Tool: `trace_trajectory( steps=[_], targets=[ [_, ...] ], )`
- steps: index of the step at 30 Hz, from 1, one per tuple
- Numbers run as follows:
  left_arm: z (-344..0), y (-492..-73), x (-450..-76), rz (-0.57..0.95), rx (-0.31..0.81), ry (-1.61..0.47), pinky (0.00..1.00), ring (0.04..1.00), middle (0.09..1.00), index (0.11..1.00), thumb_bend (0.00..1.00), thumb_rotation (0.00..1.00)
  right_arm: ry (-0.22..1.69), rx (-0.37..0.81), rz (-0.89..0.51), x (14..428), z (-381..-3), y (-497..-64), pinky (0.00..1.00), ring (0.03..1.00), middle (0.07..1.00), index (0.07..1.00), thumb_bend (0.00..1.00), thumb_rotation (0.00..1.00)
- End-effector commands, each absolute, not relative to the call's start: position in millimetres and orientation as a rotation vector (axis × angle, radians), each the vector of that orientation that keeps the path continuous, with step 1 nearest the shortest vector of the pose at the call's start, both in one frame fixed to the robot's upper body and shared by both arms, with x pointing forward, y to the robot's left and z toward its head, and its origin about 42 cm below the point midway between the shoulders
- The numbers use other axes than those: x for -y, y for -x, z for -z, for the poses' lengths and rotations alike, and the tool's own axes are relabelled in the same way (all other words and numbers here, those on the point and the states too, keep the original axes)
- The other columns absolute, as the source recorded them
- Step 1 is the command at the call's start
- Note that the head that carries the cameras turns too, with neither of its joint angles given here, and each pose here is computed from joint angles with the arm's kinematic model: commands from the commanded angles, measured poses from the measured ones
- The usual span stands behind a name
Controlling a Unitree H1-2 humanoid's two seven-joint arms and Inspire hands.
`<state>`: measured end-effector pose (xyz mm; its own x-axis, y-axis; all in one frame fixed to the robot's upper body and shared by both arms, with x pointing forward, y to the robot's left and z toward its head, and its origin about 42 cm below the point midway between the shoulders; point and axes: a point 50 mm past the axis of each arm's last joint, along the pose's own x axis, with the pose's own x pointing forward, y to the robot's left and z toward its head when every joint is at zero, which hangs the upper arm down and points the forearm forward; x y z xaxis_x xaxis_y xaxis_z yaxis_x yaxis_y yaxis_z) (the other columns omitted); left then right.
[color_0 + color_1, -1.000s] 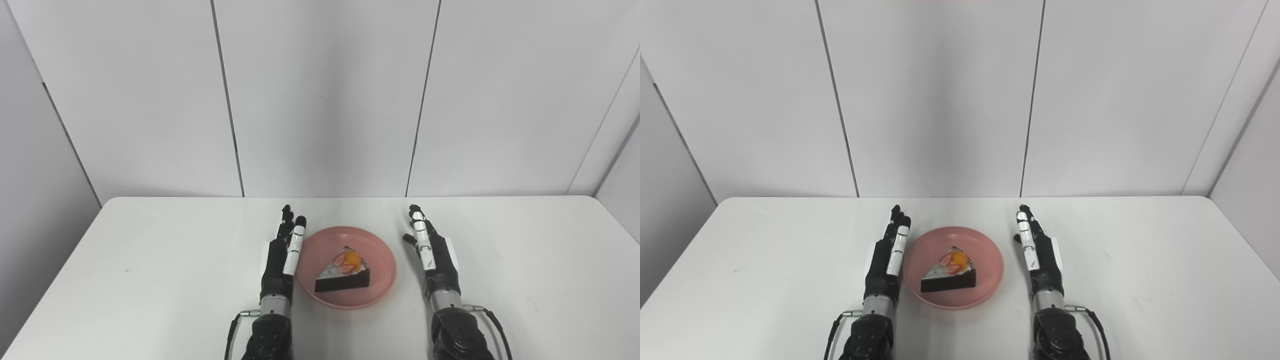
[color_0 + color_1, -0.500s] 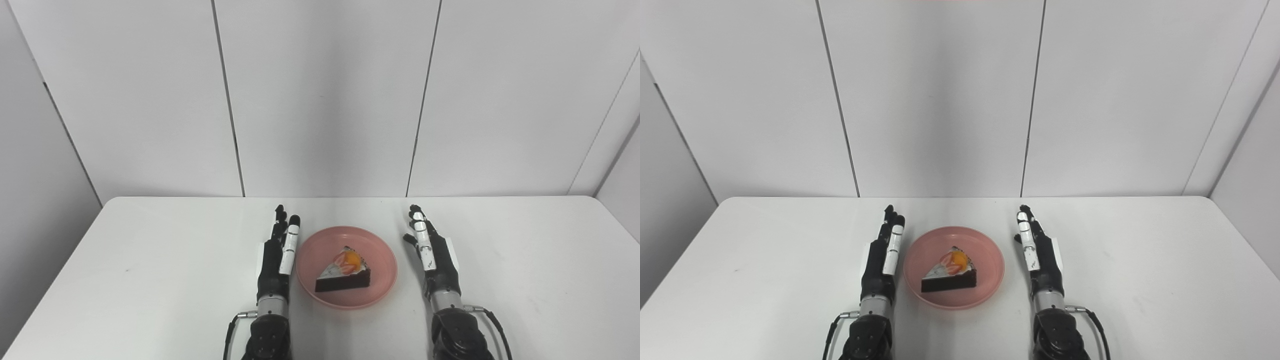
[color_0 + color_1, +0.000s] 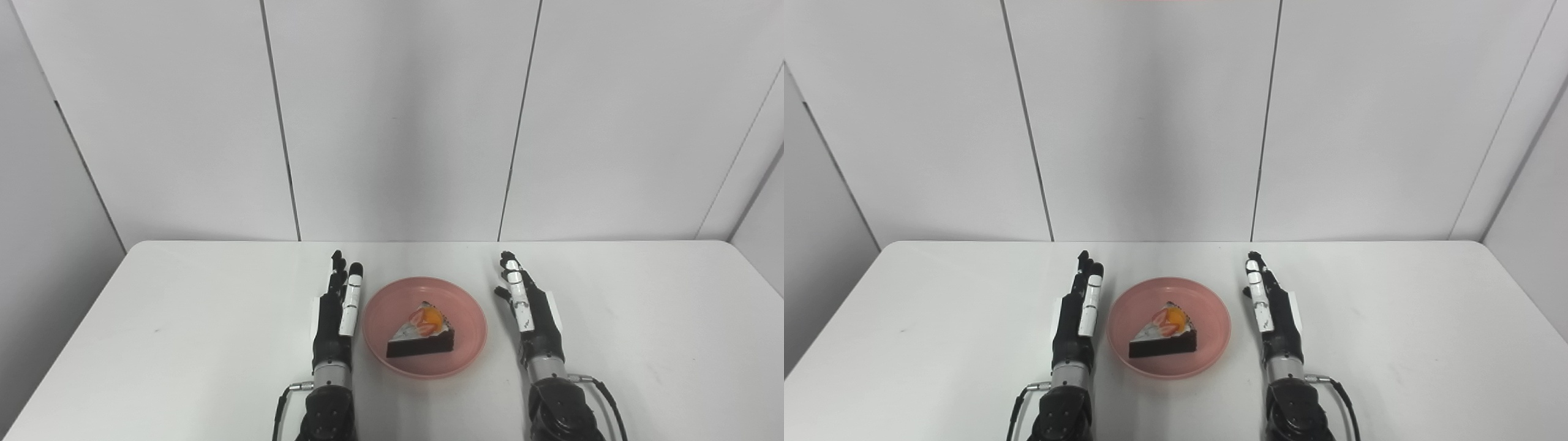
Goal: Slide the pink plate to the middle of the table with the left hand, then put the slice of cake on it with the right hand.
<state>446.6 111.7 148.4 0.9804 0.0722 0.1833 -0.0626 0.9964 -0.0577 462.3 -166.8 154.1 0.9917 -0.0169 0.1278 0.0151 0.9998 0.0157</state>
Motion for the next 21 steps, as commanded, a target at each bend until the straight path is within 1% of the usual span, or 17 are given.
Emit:
trace_trajectory(
  steps=[1,10,17,21],
  targets=[
    [-139.2,-440.5,-116.3,-0.074,0.178,0.053,1.00,1.000,1.000,0.987,0.63,0.94,-0.022,0.109,-0.005,158.5,-148.0,-457.4,0.91,0.940,0.921,0.885,0.74,1.00],
    [-141.6,-442.4,-118.1,-0.055,0.181,0.053,1.00,1.000,1.000,0.992,0.63,0.93,-0.021,0.111,-0.004,157.2,-145.7,-456.9,0.91,0.943,0.929,0.890,0.73,1.00],
    [-142.2,-443.5,-118.5,-0.040,0.176,0.036,1.00,1.000,0.994,0.989,0.62,0.94,-0.014,0.117,0.007,159.6,-146.0,-455.8,0.93,0.946,0.935,0.898,0.71,1.00],
    [-142.4,-443.9,-118.8,-0.036,0.177,0.047,1.00,1.000,0.992,0.990,0.61,0.92,-0.008,0.116,0.009,161.7,-144.3,-455.2,0.92,0.941,0.934,0.905,0.73,1.00]
  ],
)
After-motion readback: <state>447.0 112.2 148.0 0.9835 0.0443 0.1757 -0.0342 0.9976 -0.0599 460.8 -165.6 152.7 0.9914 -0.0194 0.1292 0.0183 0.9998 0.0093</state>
